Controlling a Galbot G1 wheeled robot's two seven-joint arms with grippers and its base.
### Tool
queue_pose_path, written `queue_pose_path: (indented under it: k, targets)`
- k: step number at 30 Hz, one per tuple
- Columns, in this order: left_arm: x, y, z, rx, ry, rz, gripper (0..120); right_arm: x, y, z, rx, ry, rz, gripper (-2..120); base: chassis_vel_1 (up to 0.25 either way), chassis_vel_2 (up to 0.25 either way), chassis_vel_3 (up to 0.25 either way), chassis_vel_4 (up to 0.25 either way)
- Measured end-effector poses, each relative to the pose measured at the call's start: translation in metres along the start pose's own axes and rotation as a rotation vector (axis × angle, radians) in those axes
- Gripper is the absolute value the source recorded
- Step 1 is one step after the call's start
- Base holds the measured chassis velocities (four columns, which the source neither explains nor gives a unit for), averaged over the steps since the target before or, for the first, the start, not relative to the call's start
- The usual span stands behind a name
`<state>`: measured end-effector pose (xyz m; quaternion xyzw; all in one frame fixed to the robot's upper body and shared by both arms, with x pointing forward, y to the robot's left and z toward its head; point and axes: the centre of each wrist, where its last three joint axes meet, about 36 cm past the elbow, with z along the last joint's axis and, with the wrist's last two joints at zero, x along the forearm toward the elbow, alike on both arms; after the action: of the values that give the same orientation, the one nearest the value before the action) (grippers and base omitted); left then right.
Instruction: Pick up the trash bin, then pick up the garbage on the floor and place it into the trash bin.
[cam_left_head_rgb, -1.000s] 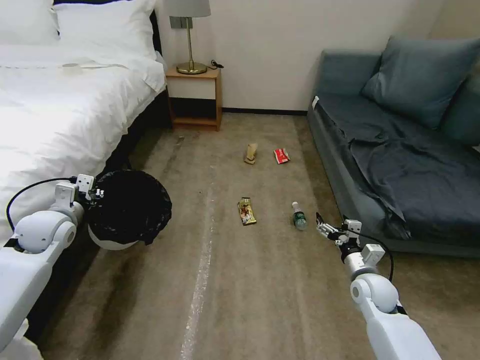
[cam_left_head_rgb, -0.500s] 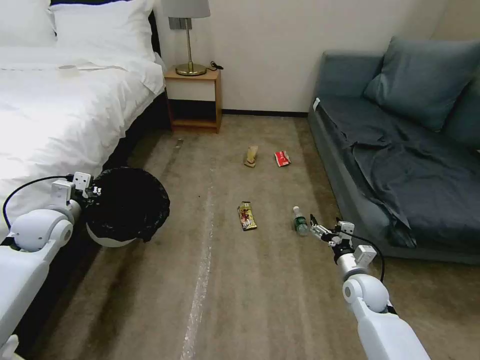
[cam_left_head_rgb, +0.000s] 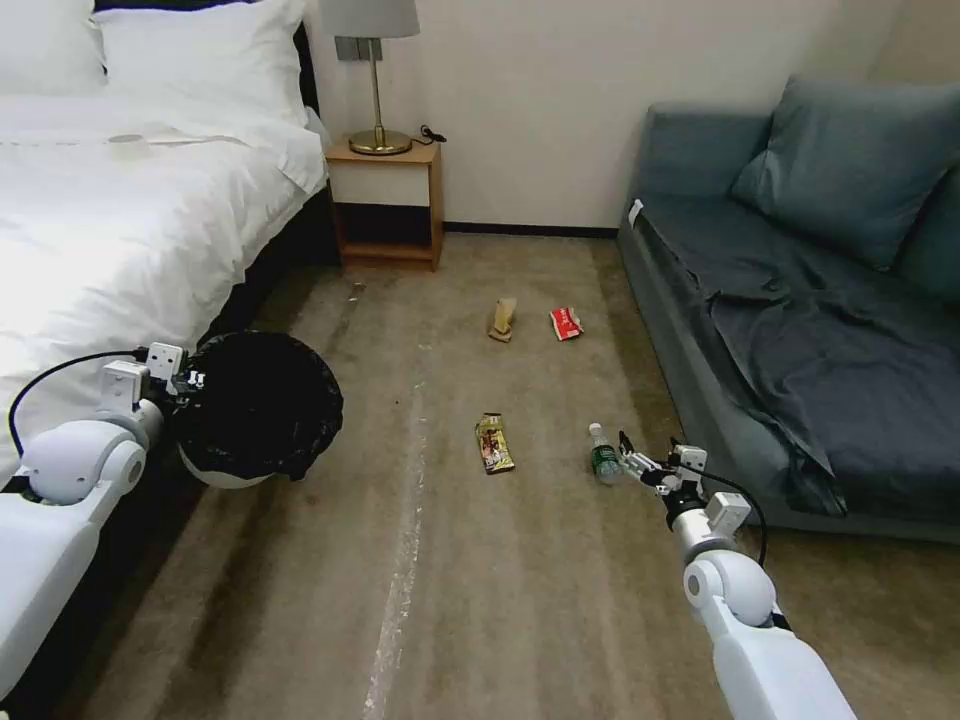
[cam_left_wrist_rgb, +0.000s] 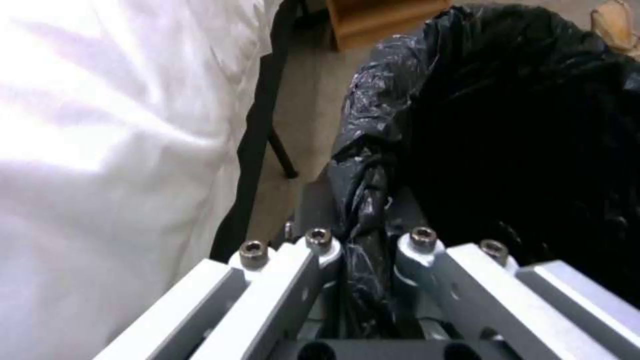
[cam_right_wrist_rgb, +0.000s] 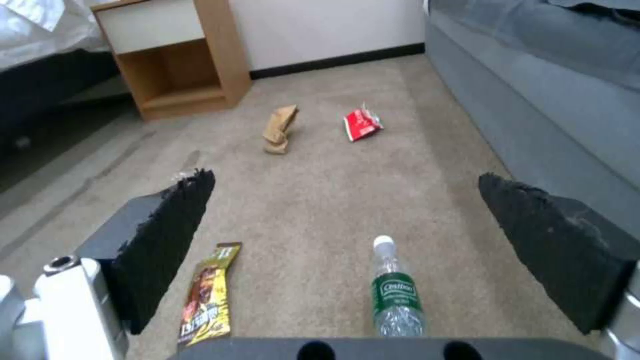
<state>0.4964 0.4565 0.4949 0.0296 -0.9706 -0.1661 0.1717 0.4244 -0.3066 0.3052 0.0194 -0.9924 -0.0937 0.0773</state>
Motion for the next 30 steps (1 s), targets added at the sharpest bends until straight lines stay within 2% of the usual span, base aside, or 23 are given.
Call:
queue_pose_path:
  k: [30]
  targets:
    - [0.001,0.0037,0.0058,-0.013,-0.011,0.004,4,-0.0038,0.0039,0.005,-0.011,0.002,-0.008,100,-0.09,0.088,0.092,-0.093]
